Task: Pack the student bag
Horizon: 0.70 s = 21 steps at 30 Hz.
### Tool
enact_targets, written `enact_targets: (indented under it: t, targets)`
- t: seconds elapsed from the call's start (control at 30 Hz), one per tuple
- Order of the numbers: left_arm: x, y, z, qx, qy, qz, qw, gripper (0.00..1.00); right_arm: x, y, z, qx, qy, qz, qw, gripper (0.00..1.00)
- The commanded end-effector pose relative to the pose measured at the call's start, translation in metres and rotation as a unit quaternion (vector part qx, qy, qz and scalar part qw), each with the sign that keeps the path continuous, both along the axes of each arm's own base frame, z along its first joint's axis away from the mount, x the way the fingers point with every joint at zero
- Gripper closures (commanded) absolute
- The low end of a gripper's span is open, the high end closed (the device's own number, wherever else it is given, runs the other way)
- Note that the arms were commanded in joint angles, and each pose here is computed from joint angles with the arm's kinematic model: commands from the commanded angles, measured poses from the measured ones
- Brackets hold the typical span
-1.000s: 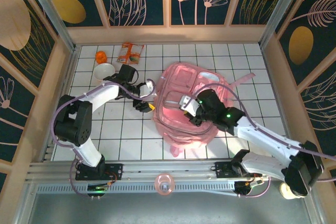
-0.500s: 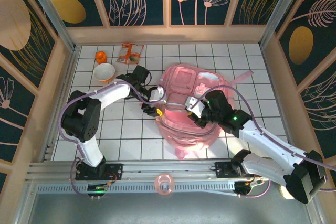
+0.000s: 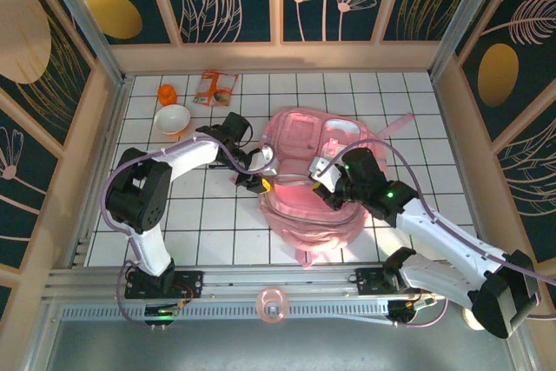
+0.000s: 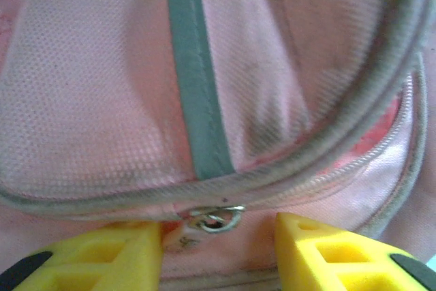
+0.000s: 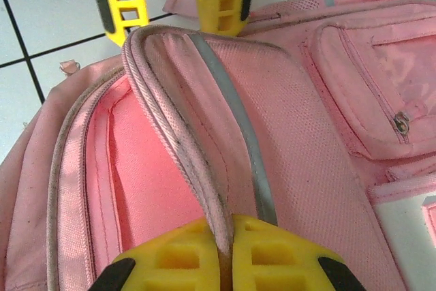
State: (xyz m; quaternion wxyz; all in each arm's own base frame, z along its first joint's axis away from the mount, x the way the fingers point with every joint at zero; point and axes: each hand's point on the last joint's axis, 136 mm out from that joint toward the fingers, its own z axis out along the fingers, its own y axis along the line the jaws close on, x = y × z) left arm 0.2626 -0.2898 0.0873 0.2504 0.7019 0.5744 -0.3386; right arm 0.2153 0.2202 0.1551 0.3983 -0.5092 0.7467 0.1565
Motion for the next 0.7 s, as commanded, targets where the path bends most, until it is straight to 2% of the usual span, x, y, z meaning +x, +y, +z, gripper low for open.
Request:
enact_targets:
  t: [0.0, 0.23, 0.5, 0.6, 0.67]
  targets:
    - [-0.022, -0.007, 0.020, -0.039, 0.031, -0.017, 0.999, 0.58, 0.015, 0.000, 0.015, 0.029, -0.032, -0.028, 0.999, 1.00]
    - [-0.019, -0.011, 0.024, -0.046, 0.065, 0.013, 0.997, 0.58, 0.020, 0.000, 0.012, 0.029, -0.025, -0.042, 0.998, 1.00]
    - [-0.020, -0.008, 0.019, -0.029, 0.087, 0.043, 0.995, 0.77, 0.027, -0.004, 0.014, 0.032, -0.031, -0.067, 0.997, 1.00]
    - [-0.022, -0.006, 0.021, -0.029, 0.091, 0.051, 0.994, 0.76, 0.030, -0.007, 0.010, 0.028, -0.031, -0.081, 0.996, 1.00]
    - [-0.025, -0.005, 0.021, -0.028, 0.094, 0.057, 0.994, 0.73, 0.030, -0.007, 0.010, 0.029, -0.030, -0.082, 0.996, 1.00]
